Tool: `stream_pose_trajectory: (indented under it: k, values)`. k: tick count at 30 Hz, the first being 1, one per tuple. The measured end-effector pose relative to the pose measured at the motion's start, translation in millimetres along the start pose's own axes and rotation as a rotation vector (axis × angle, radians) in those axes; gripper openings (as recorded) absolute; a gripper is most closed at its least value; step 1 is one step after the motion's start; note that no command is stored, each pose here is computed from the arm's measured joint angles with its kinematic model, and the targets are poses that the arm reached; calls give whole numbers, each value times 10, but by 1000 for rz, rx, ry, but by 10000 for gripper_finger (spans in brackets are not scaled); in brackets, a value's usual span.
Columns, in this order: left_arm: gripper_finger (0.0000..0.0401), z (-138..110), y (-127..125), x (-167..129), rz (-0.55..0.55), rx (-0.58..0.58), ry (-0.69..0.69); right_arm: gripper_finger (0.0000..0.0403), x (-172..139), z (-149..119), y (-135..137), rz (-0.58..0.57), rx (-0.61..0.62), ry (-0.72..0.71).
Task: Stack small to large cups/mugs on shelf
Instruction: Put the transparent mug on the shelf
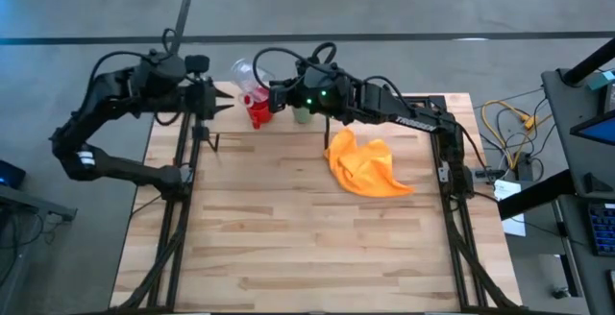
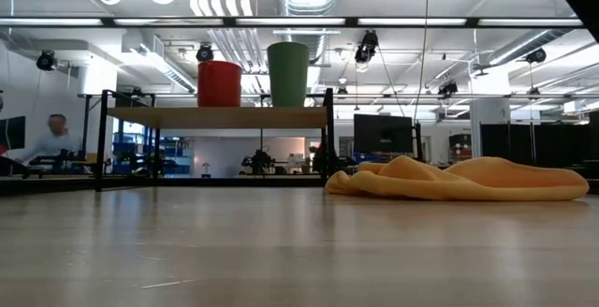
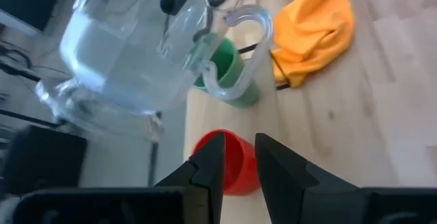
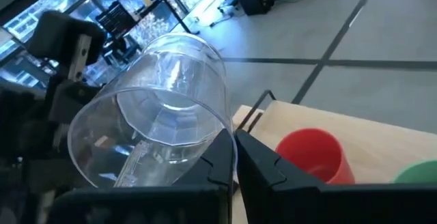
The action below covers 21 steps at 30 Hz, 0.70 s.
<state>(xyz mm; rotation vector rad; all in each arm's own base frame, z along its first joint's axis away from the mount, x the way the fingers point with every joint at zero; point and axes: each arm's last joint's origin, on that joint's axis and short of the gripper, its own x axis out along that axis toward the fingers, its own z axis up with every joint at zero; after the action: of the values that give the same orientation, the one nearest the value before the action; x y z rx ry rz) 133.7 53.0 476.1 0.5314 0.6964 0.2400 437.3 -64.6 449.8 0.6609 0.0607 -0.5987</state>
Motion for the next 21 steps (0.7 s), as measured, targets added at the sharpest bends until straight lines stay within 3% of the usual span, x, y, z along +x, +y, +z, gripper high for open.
stream_pose_trajectory:
  k: [6,11,17,21]
  values:
    - [68,18,-81,99,138,62,-40,8,44,73,-86,-23,6,-15]
    - [68,12,-173,153,155,86,-82,8,91,156,-186,-48,6,-31]
    - [68,-7,-185,272,330,48,-60,8,119,210,-251,-62,2,-40]
    - [68,-23,-217,354,378,25,-110,8,138,242,-291,-53,-2,-30]
